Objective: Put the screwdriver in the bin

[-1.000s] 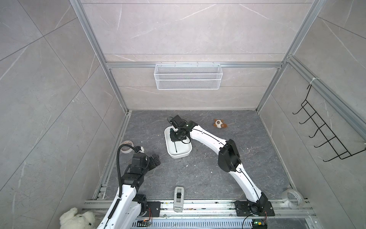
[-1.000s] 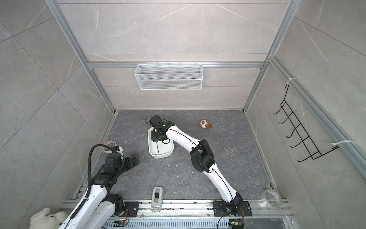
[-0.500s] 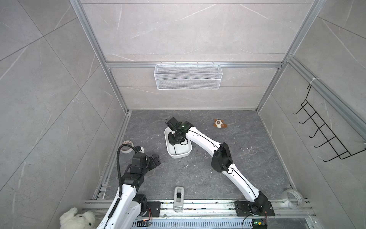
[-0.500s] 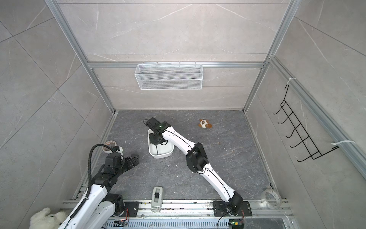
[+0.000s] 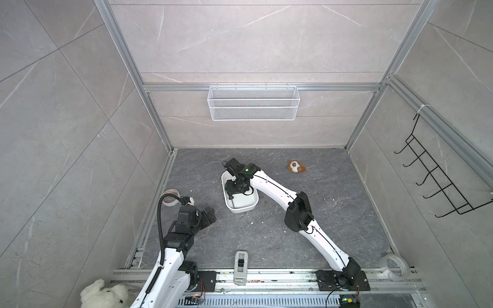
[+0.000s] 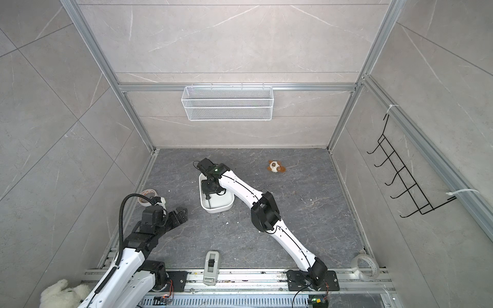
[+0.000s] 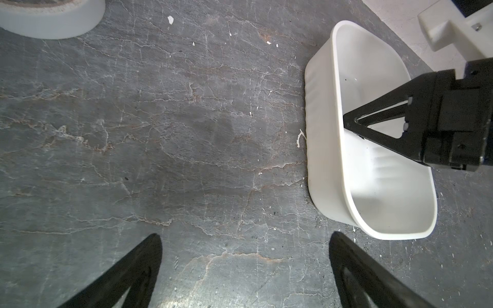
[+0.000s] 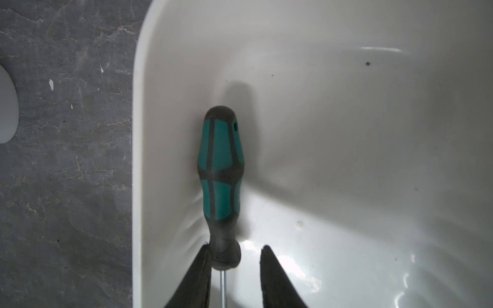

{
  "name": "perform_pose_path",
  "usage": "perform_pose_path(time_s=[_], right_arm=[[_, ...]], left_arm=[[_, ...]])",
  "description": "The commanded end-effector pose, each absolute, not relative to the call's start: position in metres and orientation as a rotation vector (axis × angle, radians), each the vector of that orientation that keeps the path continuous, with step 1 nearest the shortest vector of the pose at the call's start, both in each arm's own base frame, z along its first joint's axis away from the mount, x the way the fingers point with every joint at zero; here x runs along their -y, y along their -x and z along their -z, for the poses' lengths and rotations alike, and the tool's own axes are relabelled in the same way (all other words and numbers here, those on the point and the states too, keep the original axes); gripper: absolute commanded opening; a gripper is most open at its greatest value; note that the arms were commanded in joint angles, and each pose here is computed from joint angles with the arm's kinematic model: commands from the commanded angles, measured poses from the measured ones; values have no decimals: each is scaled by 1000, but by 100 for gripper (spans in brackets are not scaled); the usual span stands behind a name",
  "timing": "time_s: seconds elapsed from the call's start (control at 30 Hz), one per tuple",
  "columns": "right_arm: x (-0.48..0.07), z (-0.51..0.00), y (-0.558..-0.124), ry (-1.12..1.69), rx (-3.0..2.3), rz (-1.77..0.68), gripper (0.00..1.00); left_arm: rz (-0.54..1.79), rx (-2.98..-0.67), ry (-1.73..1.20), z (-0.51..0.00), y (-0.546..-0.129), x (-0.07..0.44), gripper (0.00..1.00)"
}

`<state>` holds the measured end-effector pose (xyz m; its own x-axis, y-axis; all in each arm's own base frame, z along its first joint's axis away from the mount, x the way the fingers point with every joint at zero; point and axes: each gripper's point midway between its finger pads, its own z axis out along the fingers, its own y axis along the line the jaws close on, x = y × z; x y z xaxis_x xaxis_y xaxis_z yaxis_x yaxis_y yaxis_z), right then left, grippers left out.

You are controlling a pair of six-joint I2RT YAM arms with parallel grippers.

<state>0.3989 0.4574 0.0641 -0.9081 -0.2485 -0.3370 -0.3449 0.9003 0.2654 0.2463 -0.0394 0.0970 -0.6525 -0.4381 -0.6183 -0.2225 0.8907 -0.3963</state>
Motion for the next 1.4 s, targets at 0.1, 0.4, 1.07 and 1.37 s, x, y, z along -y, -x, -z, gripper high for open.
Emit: perform_pose_path(time_s=[0.1, 0.4, 1.07, 1.37], right_arm=[[-447, -101, -392, 459, -2735, -431, 35], [-391, -158, -370, 508, -2600, -260, 43], [-61, -171, -352, 124, -1938, 589, 79], [-3, -126, -358, -253, -1907, 560, 86]], left_arm=[[378, -2276, 462, -102, -252, 41, 100], [392, -2312, 472, -95, -251, 44, 100], [417, -2345, 501, -84, -251, 48, 100], [433, -2352, 494, -83, -252, 51, 100]])
